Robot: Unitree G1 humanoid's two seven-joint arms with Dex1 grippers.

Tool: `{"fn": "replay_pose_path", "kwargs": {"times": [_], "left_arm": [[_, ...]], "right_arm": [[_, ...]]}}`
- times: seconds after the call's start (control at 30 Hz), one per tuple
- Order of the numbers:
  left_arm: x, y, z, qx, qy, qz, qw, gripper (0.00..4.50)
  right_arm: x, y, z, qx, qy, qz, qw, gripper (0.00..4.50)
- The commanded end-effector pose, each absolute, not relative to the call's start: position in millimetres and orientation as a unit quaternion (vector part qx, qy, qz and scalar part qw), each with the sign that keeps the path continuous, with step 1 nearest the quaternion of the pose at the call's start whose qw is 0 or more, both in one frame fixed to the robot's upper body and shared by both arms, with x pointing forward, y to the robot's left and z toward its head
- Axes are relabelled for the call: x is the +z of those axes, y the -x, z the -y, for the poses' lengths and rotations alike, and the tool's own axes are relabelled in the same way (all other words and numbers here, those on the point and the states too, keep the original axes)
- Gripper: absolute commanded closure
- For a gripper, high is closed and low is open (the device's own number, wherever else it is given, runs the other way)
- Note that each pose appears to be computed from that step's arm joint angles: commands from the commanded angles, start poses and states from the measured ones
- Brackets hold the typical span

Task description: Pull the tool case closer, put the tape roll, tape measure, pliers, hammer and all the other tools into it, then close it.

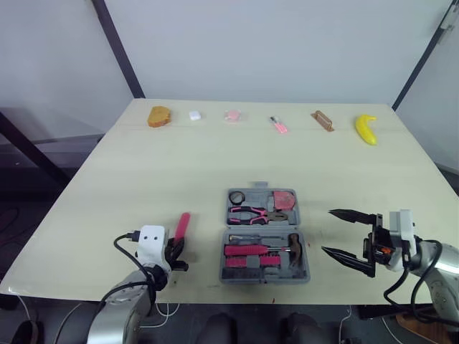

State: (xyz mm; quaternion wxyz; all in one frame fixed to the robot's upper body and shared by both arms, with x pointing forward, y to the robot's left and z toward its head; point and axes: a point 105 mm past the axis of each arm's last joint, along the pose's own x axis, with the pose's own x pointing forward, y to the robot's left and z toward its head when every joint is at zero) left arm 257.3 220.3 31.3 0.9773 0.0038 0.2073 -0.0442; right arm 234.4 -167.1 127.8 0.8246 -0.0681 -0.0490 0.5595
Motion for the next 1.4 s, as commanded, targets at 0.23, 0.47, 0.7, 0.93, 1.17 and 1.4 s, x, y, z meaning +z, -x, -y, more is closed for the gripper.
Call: {"fn": "replay_pose_path", "kwargs": {"times": [0.23,0.47,0.7,0.93,1.17,1.4], "left_arm": [[42.9,-261.8,-214.4,-0.031,0.019,-0.180,0.983,1.85],[52.1,-261.6,-208.7,-0.032,0.036,-0.154,0.987,0.07],[83.8,-266.2,-217.6,-0.099,-0.040,-0.125,0.986,0.07],[104.6,-276.4,-233.7,-0.285,-0.188,-0.143,0.929,0.07],[116.6,-280.2,-246.5,-0.491,-0.337,-0.155,0.789,0.07],[118.4,-279.2,-248.9,-0.637,-0.442,-0.183,0.604,0.07]], "right_arm": [[139.8,-220.8,158.0,0.616,0.088,0.044,0.782,0.00],[139.0,-216.7,155.1,0.632,0.101,0.034,0.767,0.00],[137.6,-219.3,151.9,0.627,0.100,0.035,0.772,0.00],[137.6,-220.6,143.9,0.626,0.091,0.041,0.774,0.00],[142.0,-225.8,145.4,0.620,0.095,0.046,0.777,0.00],[140.6,-226.4,144.5,0.620,0.090,0.050,0.778,0.00]]}}
